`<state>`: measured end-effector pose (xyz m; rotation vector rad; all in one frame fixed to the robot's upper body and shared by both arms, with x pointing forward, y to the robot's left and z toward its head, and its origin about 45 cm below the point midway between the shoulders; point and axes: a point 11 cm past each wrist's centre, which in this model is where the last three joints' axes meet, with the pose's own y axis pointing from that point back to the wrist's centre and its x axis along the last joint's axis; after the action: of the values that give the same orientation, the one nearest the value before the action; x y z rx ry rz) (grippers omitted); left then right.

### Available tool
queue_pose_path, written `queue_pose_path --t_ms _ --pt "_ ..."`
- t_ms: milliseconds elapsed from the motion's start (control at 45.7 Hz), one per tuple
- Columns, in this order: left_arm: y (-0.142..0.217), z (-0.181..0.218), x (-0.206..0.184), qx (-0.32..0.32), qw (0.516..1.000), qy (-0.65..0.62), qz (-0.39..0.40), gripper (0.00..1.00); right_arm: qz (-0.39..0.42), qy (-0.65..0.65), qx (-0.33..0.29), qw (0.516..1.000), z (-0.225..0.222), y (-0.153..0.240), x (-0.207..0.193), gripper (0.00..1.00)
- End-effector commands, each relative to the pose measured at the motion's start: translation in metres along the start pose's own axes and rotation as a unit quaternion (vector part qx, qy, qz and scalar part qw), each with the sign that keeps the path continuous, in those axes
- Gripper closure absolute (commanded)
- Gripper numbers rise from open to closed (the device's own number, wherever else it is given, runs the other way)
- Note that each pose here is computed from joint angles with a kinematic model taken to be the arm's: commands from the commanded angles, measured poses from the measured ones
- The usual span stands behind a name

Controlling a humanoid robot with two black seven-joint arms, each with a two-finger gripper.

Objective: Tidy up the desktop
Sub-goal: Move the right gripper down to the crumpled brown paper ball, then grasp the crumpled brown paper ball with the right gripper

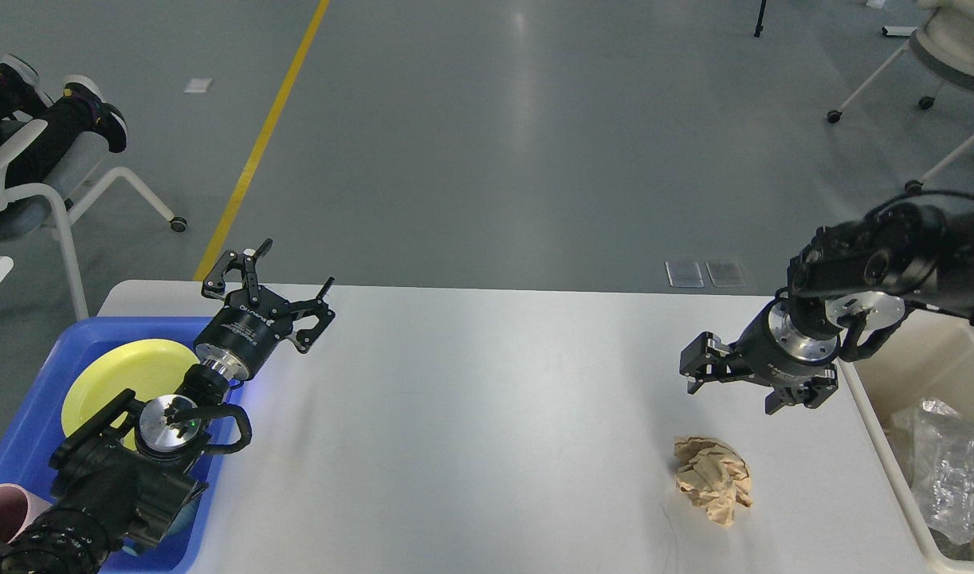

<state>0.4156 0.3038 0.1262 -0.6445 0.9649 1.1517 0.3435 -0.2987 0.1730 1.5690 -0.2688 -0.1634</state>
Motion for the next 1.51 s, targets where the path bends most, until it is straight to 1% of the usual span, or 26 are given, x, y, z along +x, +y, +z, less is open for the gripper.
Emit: queue_pose_path --t_ms 0,175,350,525,634,678,765,831,853,874,940,962,984,1006,1027,1180,1246,1377,1486 --pt "0.0 0.0 0.0 0.0 1.0 0.0 0.0 0.04 -0.012 -0.007 -0.005 1.0 0.007 -0.016 -0.011 0.01" --pt "0.0 0.0 0.0 0.0 1.0 0.0 0.0 0.04 -0.014 -0.015 -0.014 1.0 0.018 -0.034 -0.016 0.01" --pt "0.0 0.0 0.0 0.0 1.0 0.0 0.0 0.04 -0.016 -0.009 -0.026 0.999 0.02 -0.062 -0.023 0.0" --pt "0.0 0.0 0.0 0.001 1.0 0.0 0.0 0.04 -0.034 -0.022 -0.017 0.999 0.021 -0.085 -0.038 0.01" --pt "0.0 0.0 0.0 0.0 1.0 0.0 0.0 0.04 -0.035 -0.026 -0.02 0.999 0.025 -0.093 -0.042 0.02" --pt "0.0 0.0 0.0 0.0 1.0 0.0 0.0 0.04 -0.038 -0.028 -0.018 0.999 0.025 -0.094 -0.044 0.1" --pt "0.0 0.0 0.0 0.001 1.0 0.0 0.0 0.04 -0.041 -0.027 -0.018 0.999 0.025 -0.095 -0.046 0.34" --pt "0.0 0.0 0.0 0.0 1.0 0.0 0.0 0.04 -0.032 -0.032 -0.019 0.999 0.026 -0.096 -0.044 0.4" --pt "0.0 0.0 0.0 0.0 1.0 0.0 0.0 0.04 -0.028 -0.034 -0.019 0.999 0.027 -0.097 -0.044 0.45" --pt "0.0 0.0 0.0 0.0 1.0 0.0 0.0 0.04 -0.022 -0.035 -0.019 0.999 0.027 -0.097 -0.043 0.48" --pt "0.0 0.0 0.0 0.0 1.0 0.0 0.0 0.04 -0.015 -0.037 -0.018 0.999 0.026 -0.098 -0.043 0.53" --pt "0.0 0.0 0.0 0.0 1.0 0.0 0.0 0.04 -0.015 -0.039 -0.016 0.999 0.026 -0.098 -0.042 0.62" --pt "0.0 0.0 0.0 0.0 1.0 0.0 0.0 0.04 -0.017 -0.04 -0.014 0.999 0.024 -0.098 -0.043 0.76" --pt "0.0 0.0 0.0 0.0 1.0 0.0 0.0 0.04 -0.02 -0.041 -0.012 0.999 0.023 -0.098 -0.044 0.92" --pt "0.0 0.0 0.0 0.0 1.0 0.0 0.0 0.04 -0.021 -0.041 -0.011 0.999 0.023 -0.098 -0.045 1.0" --pt "0.0 0.0 0.0 0.0 1.0 0.0 0.0 0.04 -0.018 -0.053 -0.005 0.998 0.025 -0.089 -0.04 1.0" --pt "0.0 0.0 0.0 0.0 1.0 0.0 0.0 0.04 -0.008 -0.072 0.01 0.997 0.028 -0.074 -0.029 1.0" --pt "0.0 0.0 0.0 0.0 1.0 0.0 0.0 0.04 0.026 -0.107 0.046 0.993 0.035 -0.018 0.0 1.0" --pt "0.0 0.0 0.0 0.0 1.0 0.0 0.0 0.04 0.061 -0.12 0.083 0.987 0.035 0.039 0.03 1.0"
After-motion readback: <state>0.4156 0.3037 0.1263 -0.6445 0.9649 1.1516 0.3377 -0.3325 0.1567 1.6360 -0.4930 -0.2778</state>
